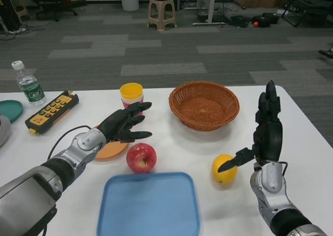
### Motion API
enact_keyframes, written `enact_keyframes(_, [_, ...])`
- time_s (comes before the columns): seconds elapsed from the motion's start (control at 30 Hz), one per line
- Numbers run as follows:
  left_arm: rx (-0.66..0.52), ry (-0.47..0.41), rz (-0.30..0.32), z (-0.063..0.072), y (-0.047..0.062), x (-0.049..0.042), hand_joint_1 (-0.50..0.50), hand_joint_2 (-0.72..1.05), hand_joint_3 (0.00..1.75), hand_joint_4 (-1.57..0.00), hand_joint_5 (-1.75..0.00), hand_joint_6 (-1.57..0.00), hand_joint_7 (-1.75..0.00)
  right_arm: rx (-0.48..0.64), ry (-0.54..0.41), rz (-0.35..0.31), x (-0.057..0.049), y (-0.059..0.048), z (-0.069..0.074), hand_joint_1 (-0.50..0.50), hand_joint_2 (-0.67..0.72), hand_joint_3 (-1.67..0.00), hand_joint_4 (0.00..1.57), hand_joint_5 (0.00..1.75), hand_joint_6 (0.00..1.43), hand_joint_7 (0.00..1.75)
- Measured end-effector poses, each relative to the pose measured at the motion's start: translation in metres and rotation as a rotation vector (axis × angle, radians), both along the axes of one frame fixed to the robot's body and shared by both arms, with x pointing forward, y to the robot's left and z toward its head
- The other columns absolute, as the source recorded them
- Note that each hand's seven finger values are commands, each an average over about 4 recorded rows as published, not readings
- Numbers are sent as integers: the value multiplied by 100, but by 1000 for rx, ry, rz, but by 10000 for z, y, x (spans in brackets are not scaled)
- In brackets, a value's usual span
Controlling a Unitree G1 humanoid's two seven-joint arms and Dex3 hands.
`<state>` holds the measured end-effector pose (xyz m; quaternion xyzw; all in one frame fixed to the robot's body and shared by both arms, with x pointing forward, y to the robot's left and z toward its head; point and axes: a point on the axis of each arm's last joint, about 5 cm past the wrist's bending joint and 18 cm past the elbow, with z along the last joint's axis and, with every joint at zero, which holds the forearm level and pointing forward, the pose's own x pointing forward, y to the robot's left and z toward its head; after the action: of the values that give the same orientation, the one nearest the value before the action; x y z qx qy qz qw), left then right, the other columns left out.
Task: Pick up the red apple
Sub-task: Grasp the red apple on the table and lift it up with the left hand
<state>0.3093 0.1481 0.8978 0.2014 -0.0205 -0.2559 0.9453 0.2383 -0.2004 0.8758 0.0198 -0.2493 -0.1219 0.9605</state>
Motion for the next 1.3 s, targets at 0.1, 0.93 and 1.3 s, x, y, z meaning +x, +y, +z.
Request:
enact_keyframes(0.1, [32,-23,-35,26,-25,1,-50,105,4,-9,-5,-6,-24,0,-2,-2,3,-4,4,10,66,0,0,0,0,0])
enact_keyframes(0.93, [925,49,-330,247,-541,176,-50,-66,9,0,0,0,-10,-18,-6,-11,12,-60,30,12,69,0,0,0,0,0])
enact_keyframes(1.3, [1103,-61,-261,327,-667,239,-50,-64,9,0,0,0,-7,-23,4,-1,6,-44,14,16,66,0,0,0,0,0])
